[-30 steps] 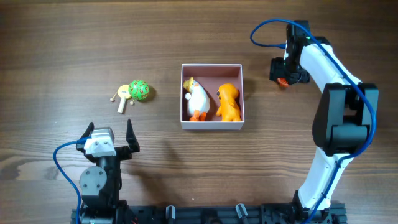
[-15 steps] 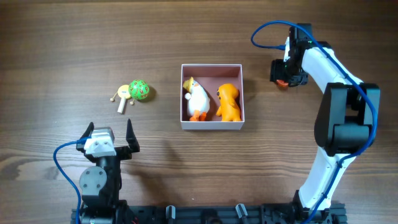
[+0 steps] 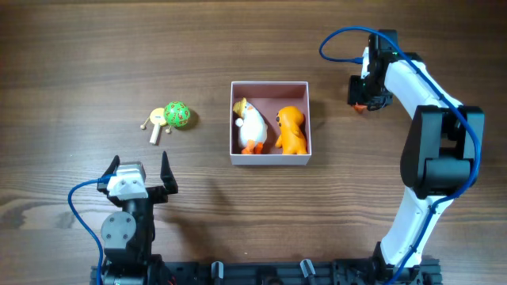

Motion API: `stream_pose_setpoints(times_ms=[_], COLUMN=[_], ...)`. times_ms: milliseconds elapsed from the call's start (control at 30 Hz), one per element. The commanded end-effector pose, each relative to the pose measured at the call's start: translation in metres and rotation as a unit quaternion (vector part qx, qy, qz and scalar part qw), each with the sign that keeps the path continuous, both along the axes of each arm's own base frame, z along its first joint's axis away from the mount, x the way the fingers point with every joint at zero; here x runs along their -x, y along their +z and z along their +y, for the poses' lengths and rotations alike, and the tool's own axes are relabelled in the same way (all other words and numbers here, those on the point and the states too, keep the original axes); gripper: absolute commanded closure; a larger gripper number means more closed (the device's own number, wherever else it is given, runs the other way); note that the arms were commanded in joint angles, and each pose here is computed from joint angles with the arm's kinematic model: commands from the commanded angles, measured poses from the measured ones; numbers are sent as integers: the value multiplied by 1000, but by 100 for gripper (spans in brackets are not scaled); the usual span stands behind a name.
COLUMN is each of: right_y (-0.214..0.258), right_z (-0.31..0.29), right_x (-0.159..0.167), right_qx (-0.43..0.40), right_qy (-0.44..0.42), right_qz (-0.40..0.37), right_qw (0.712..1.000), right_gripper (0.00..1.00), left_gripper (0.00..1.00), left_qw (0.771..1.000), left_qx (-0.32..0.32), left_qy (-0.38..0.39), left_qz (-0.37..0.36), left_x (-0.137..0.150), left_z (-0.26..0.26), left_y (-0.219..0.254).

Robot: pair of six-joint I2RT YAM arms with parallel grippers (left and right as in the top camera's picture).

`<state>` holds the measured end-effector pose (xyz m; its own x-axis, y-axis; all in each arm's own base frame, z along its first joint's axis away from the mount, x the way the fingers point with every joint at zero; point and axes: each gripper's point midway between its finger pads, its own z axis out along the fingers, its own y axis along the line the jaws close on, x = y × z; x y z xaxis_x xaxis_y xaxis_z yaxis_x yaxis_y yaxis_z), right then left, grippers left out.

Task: Pack container
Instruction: 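Move the right gripper to the orange mesh ball and grasp it, then place the orange ball into the box and withdraw the right gripper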

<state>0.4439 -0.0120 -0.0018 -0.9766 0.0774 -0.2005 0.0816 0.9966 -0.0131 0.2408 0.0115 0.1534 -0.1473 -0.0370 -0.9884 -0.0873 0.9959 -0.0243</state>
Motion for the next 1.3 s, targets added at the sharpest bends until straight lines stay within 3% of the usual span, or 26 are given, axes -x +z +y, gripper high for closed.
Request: stream_pose_setpoints(times_ms=[0, 333, 567, 900, 1267], right_y=[1, 110, 171, 171, 80], right_z=[-4, 40, 139, 254, 258], right_x=[6, -4, 28, 64, 53], right_qx=[1, -12, -34, -69, -27], right_qy=[-1, 48, 157, 264, 227], right_qz=[6, -105, -158, -172, -107], right_qw=[1000, 993, 974, 947, 968], right_gripper=[53, 52, 52, 51, 51], left_gripper=[0, 0, 0, 0, 0], left_qw=[1000, 1000, 1000, 1000, 1000], left_qx=[-7, -7, -7, -7, -7], left_qy=[-6, -6, -6, -6, -6], left_qz=[-2, -2, -2, -2, -2], left_x=[0, 0, 0, 0, 0], left_z=[-1, -1, -1, -1, -1], left_y=[-1, -1, -1, -1, -1])
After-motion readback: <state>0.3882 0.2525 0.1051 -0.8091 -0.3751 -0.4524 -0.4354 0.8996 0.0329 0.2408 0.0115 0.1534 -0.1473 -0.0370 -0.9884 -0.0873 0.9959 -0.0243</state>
